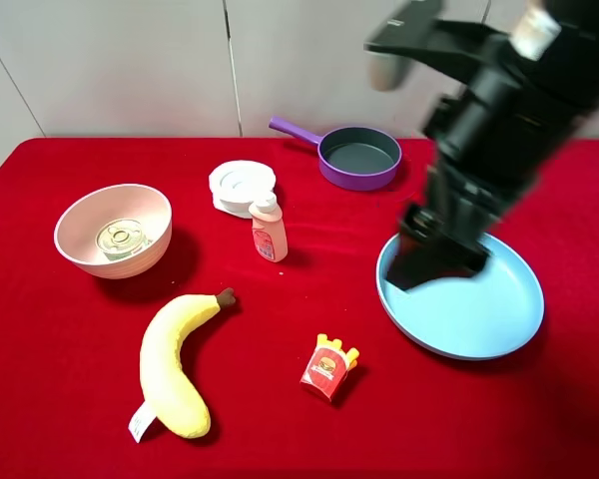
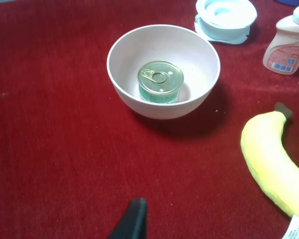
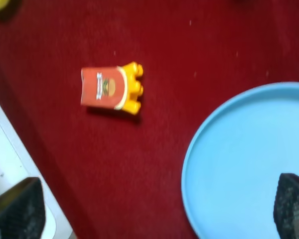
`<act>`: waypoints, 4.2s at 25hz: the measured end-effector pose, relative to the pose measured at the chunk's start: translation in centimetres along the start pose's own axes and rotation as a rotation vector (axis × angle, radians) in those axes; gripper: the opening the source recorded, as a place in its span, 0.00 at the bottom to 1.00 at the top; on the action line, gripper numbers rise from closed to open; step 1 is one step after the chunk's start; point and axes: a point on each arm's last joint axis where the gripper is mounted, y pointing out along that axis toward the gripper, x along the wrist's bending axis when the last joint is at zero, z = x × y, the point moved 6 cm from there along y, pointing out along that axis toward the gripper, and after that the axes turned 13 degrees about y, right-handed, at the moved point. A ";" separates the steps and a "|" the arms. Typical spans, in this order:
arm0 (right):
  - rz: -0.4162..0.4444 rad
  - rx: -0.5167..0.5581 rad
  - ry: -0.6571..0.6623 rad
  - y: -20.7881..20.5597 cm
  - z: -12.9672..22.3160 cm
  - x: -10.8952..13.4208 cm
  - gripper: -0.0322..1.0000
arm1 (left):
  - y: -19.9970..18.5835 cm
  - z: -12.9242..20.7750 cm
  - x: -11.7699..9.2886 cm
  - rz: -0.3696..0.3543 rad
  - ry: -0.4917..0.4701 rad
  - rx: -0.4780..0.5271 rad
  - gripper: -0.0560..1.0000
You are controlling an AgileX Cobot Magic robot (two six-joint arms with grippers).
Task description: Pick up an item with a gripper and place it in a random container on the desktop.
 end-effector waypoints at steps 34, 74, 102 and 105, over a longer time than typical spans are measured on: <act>0.017 -0.896 0.093 -6.7 15.8 2.2 0.70 | 0.0 0.0 0.0 0.000 0.000 0.000 0.92; 0.282 -1.071 0.348 -8.6 17.6 0.4 0.70 | 0.0 0.0 0.0 0.000 0.000 0.000 0.92; 0.421 -1.084 0.475 -8.7 18.3 -0.4 0.70 | 0.0 0.0 0.0 0.000 0.000 0.000 0.92; 0.421 -1.084 0.475 -8.7 18.3 -0.4 0.70 | 0.0 0.0 0.0 0.000 0.000 0.000 0.92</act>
